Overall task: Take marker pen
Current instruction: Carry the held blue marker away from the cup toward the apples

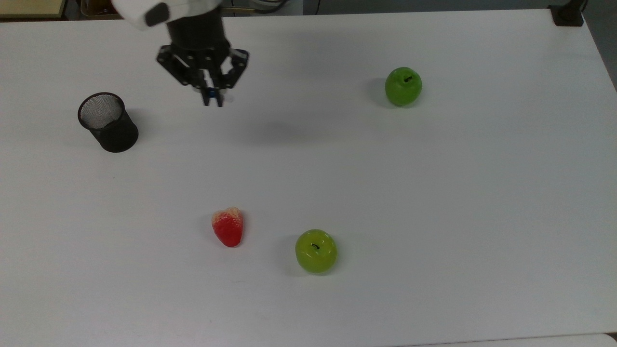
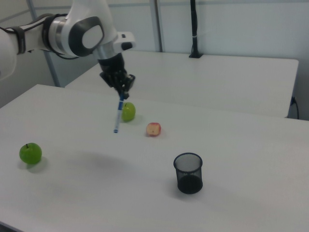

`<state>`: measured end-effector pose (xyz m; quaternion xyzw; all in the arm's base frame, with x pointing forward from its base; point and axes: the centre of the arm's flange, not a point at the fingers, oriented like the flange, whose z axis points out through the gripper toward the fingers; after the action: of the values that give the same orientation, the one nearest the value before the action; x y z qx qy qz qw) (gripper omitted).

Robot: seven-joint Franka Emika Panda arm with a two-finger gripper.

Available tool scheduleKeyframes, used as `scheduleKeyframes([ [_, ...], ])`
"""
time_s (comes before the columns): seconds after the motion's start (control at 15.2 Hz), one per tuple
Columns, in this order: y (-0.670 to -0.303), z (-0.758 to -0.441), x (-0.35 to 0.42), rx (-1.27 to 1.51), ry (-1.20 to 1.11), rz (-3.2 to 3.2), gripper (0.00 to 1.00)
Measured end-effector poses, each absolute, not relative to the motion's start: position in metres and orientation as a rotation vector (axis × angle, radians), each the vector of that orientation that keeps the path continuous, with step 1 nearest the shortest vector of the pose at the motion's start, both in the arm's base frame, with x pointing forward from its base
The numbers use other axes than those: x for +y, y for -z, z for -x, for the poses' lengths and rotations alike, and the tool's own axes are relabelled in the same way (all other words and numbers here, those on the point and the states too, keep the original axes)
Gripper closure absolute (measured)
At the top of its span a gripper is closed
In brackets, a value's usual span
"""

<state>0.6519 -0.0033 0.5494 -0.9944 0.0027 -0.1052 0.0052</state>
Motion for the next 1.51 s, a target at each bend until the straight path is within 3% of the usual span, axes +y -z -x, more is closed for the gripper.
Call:
scheduleKeyframes([
  [0.39,-0.532,-0.637,0.059,-0.035,0.124,3.122,0.82],
  [0.79,-0.477,-0.622,0.1,-0.107,-0.084,3.124,0.82],
  [1.51,-0.396,-0.628,0.123,-0.163,-0.291,3.107,0.82],
])
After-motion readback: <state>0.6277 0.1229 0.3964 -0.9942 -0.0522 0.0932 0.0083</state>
